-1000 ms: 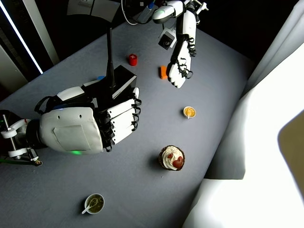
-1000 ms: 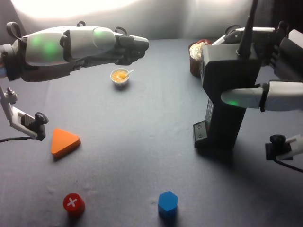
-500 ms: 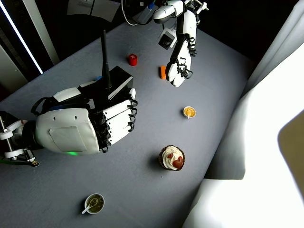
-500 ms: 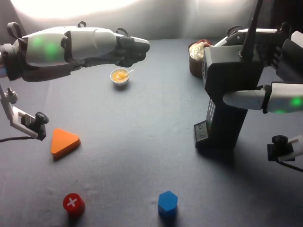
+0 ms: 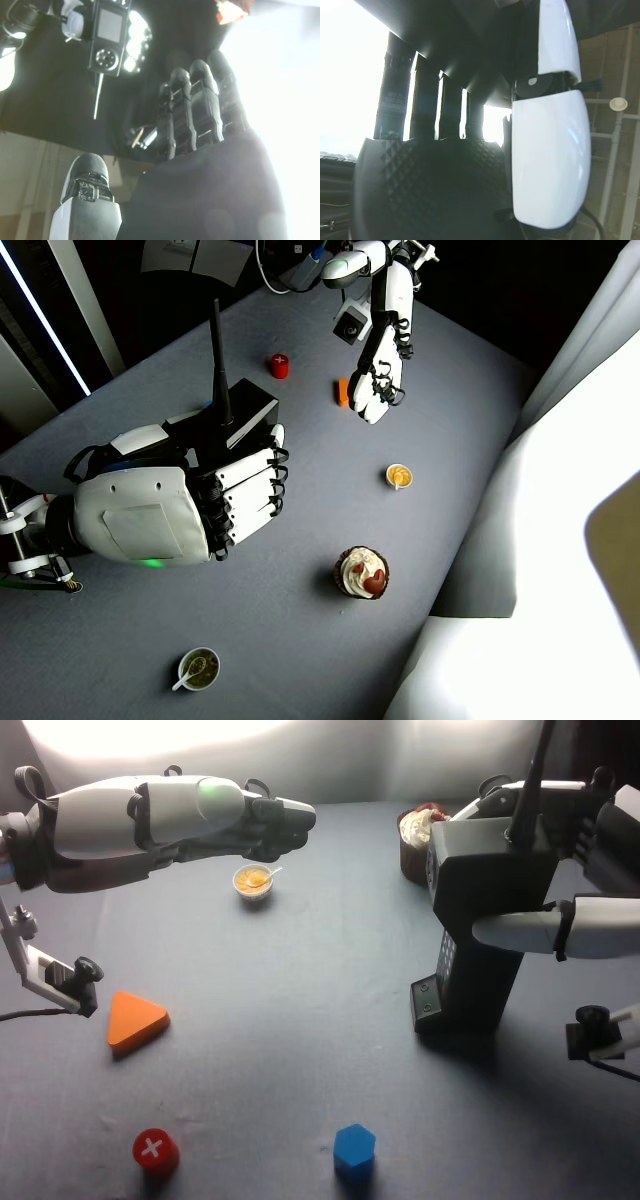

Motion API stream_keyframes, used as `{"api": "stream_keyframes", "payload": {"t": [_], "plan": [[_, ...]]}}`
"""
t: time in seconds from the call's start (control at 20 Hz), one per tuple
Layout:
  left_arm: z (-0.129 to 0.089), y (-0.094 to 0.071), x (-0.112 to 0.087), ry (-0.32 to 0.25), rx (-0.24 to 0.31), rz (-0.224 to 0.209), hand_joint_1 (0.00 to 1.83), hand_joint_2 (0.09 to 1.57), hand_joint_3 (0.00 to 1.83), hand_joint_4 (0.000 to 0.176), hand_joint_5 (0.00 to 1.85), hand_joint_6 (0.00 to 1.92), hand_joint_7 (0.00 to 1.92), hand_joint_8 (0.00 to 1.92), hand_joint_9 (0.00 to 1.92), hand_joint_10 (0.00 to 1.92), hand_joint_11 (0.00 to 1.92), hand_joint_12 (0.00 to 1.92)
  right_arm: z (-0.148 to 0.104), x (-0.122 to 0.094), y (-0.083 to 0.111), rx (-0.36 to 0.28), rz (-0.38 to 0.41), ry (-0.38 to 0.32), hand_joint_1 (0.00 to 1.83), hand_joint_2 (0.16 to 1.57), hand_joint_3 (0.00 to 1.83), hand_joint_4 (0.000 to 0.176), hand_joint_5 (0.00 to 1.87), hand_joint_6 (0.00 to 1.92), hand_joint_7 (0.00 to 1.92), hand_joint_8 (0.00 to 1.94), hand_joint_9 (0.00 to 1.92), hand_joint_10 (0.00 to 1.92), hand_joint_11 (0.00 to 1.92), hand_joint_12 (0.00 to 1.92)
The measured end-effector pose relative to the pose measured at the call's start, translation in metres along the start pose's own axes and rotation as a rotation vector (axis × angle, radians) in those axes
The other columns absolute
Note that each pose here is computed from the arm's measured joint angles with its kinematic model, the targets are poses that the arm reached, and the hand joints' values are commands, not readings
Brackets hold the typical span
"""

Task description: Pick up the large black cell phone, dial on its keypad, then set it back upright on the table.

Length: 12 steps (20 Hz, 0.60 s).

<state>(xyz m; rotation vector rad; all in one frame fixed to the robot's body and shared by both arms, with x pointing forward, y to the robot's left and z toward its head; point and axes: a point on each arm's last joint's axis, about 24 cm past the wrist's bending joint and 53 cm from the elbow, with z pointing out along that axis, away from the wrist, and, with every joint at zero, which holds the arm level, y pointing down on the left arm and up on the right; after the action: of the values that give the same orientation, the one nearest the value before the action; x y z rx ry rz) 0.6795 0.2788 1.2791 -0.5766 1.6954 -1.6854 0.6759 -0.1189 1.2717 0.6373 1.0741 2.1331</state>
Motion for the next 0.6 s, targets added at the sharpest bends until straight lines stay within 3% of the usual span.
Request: {"api": "stream_keyframes", "payload": {"t": [0.1,0.15,0.2,0.25,0.3,0.35,0.4,0.5,0.6], "plan": [[0.0,-0.0001,0.0,0.0,0.0,-0.001,0.0,1.12,0.0,0.0,0.26,0.0,0.31,0.0,0.22,0.0,0.0,0.5,0.0,0.0011,0.0,0.0,-0.003,0.005,1.48,1.17,0.0,0.0,0.73,1.17,0.78,1.25,0.87,1.16,0.73,1.62],[0.0,-0.0001,0.0,0.0,0.0,0.0,0.0,1.12,0.0,0.0,0.28,0.01,0.32,0.0,0.23,0.0,0.0,0.49,-0.0002,0.0007,0.0006,0.0,-0.006,0.006,1.37,1.2,0.0,0.0,0.69,1.27,0.76,1.31,0.84,1.31,0.7,1.28],[0.0,-0.0001,0.0,0.0,0.0,0.0,0.01,1.12,0.0,0.0,0.27,0.0,0.32,0.0,0.22,0.0,0.0,0.44,-0.0003,0.0004,0.0008,0.001,-0.007,0.006,1.34,1.21,0.0,0.0,0.67,1.3,0.75,1.34,0.86,1.33,0.71,1.15],[0.0,0.0,-0.0001,0.0,0.0,0.0,0.02,1.12,0.0,0.0,0.28,0.0,0.33,0.0,0.23,0.01,0.0,0.45,-0.0005,-0.0002,0.0011,0.004,-0.012,0.006,1.16,1.24,0.0,0.0,0.7,1.32,0.8,1.36,0.82,0.69,0.69,1.06],[0.0,-0.0002,-0.0001,-0.001,0.001,-0.001,0.01,1.12,0.0,0.0,0.28,0.0,0.33,0.0,0.23,0.0,0.0,0.47,-0.0006,-0.0007,0.0014,0.005,-0.015,0.007,1.12,1.22,0.0,0.0,0.77,1.28,0.7,0.82,0.84,0.56,0.66,1.06],[0.0,-0.0002,-0.0003,-0.001,0.001,-0.001,0.01,1.12,0.0,0.0,0.28,0.0,0.33,0.0,0.23,0.0,0.0,0.5,-0.0007,-0.0012,0.0015,0.006,-0.016,0.006,1.1,1.14,0.0,0.0,0.66,0.65,0.7,0.52,0.8,0.53,0.59,1.07],[0.0,-0.0004,-0.0004,-0.002,0.002,-0.002,0.02,1.12,0.0,0.0,0.28,0.0,0.32,0.0,0.23,0.0,0.0,0.5,-0.0007,-0.0012,0.0012,0.007,-0.017,0.006,1.06,1.1,0.0,0.0,0.67,0.31,0.72,0.27,0.72,0.46,0.47,1.1],[0.0,-0.0011,-0.0008,-0.003,0.004,-0.004,0.0,1.12,0.0,0.0,0.25,0.0,0.29,0.0,0.2,0.0,0.0,0.44,-0.0007,-0.0012,0.0009,0.009,-0.017,0.006,1.03,1.04,0.0,0.0,0.72,0.05,0.68,0.03,0.65,0.25,0.35,1.08],[0.0,-0.0011,-0.0008,-0.003,0.005,-0.004,0.0,1.12,0.0,0.0,0.26,0.0,0.3,0.0,0.2,0.0,0.0,0.47,-0.0007,-0.0011,0.0009,0.009,-0.017,0.007,0.98,1.04,0.0,0.0,0.63,0.0,0.53,0.0,0.57,0.06,0.24,1.03]]}}
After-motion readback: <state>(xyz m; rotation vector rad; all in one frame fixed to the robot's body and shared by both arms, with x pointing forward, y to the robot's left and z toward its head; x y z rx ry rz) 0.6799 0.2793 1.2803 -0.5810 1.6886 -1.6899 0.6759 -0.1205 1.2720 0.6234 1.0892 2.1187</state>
